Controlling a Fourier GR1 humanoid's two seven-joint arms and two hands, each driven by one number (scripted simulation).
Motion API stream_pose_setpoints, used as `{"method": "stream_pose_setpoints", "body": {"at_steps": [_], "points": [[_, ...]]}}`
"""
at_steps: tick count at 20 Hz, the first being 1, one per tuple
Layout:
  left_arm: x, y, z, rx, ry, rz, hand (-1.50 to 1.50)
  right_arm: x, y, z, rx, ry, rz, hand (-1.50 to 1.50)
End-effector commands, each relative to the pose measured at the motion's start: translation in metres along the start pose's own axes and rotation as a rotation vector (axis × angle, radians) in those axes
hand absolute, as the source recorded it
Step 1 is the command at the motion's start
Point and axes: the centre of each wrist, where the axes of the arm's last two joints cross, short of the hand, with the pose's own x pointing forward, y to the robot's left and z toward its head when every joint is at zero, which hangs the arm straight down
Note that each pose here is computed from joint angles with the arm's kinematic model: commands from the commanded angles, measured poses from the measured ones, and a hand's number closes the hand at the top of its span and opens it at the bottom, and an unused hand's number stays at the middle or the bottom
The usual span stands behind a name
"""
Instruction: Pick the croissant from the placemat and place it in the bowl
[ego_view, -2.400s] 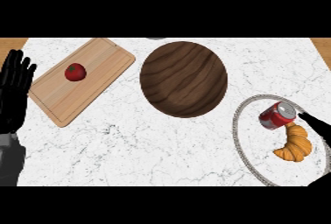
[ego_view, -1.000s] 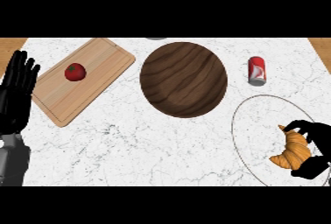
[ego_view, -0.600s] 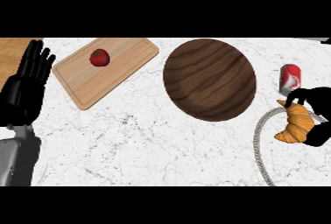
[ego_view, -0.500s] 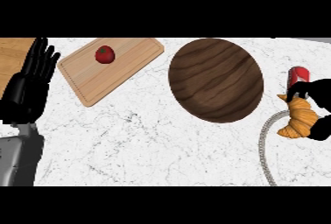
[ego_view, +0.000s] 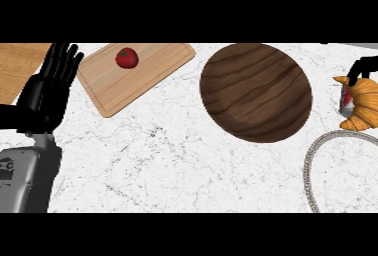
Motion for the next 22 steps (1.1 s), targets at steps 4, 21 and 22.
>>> {"method": "stream_pose_setpoints", "body": {"at_steps": [4,21,22], "points": [[-0.003,-0.004,-0.003,0.001,0.009,-0.004,0.00,-0.023,-0.049,0.006,-0.144,-0.188,-0.039,1.50],[-0.008,0.003,-0.006,0.050,0.039,-0.022,0.00,-0.005,-0.106,-0.044,-0.251,-0.608,-0.419,1.50],[-0.007,0.004,-0.004,0.050,0.052,-0.015,0.00,-0.006,-0.112,-0.042,-0.235,-0.608,-0.428,1.50]]}}
